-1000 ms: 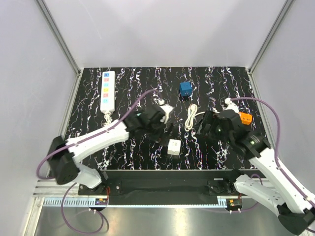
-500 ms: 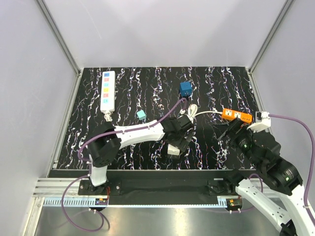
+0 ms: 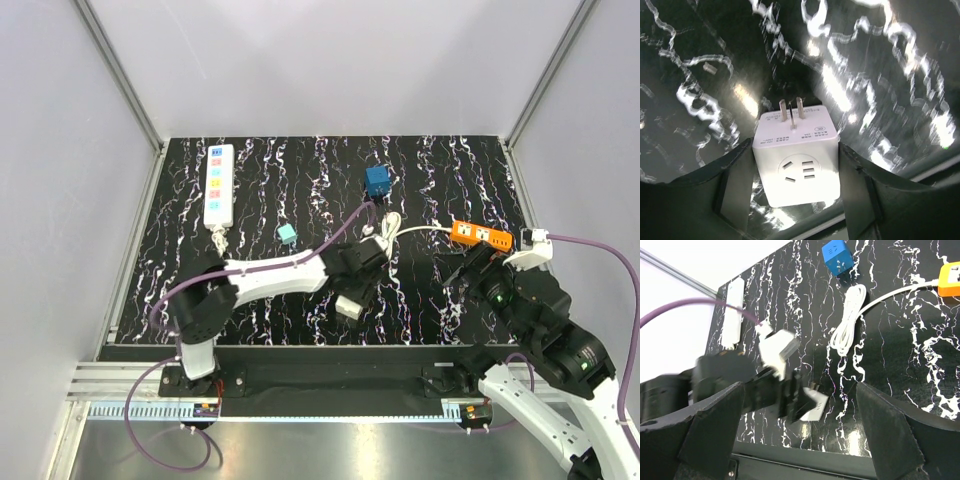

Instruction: Insert the plug

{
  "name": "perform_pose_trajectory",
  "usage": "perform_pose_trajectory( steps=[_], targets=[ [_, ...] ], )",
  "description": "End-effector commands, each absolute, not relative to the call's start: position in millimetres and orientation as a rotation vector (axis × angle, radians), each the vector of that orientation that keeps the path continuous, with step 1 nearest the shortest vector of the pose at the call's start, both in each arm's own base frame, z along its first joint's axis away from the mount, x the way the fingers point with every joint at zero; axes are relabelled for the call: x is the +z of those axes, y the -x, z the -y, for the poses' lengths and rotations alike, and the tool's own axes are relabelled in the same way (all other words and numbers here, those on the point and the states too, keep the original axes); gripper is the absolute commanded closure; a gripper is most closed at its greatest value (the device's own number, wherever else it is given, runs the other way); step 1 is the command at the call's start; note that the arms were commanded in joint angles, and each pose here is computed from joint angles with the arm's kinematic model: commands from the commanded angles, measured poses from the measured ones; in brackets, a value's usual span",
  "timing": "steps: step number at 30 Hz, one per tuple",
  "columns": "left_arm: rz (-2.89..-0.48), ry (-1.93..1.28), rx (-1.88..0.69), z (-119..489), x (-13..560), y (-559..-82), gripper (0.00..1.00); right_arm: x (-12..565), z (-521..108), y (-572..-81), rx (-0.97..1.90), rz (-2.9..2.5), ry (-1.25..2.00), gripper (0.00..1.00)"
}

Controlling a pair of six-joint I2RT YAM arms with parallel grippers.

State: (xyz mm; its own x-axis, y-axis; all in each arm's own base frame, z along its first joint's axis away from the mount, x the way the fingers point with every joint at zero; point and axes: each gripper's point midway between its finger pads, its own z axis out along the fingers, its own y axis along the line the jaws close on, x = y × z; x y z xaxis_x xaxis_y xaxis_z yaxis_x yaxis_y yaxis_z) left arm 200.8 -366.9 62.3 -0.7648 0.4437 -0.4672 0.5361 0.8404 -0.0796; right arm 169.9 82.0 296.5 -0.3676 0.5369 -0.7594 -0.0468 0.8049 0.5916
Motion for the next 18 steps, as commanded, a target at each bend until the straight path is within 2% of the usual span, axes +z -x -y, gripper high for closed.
perform_pose_trajectory(
  steps=[1, 10, 14, 18],
  targets=[
    [-2.423, -0.801, -0.453, 365.7, 109.2, -193.5, 1.00, 295.6, -83.6, -175.3, 0.632, -1.851, -0.372, 0.00],
    [-1.976, -0.932, -0.725, 335.9, 178.5, -169.5, 1.00, 282.2, -88.8, -175.0, 0.646, -1.883, -0.369, 0.00],
    [-1.750, -0.874, -0.806, 316.5, 220.2, -162.3, 1.00, 265.8, -93.1, -175.4, 0.645, -1.925, -0.369, 0.00],
    [-1.735, -0.936, -0.810, 312.1, 224.5, -154.1, 1.00, 257.5, -95.4, -176.1, 0.642, -1.946, -0.368, 0.00]
  ],
)
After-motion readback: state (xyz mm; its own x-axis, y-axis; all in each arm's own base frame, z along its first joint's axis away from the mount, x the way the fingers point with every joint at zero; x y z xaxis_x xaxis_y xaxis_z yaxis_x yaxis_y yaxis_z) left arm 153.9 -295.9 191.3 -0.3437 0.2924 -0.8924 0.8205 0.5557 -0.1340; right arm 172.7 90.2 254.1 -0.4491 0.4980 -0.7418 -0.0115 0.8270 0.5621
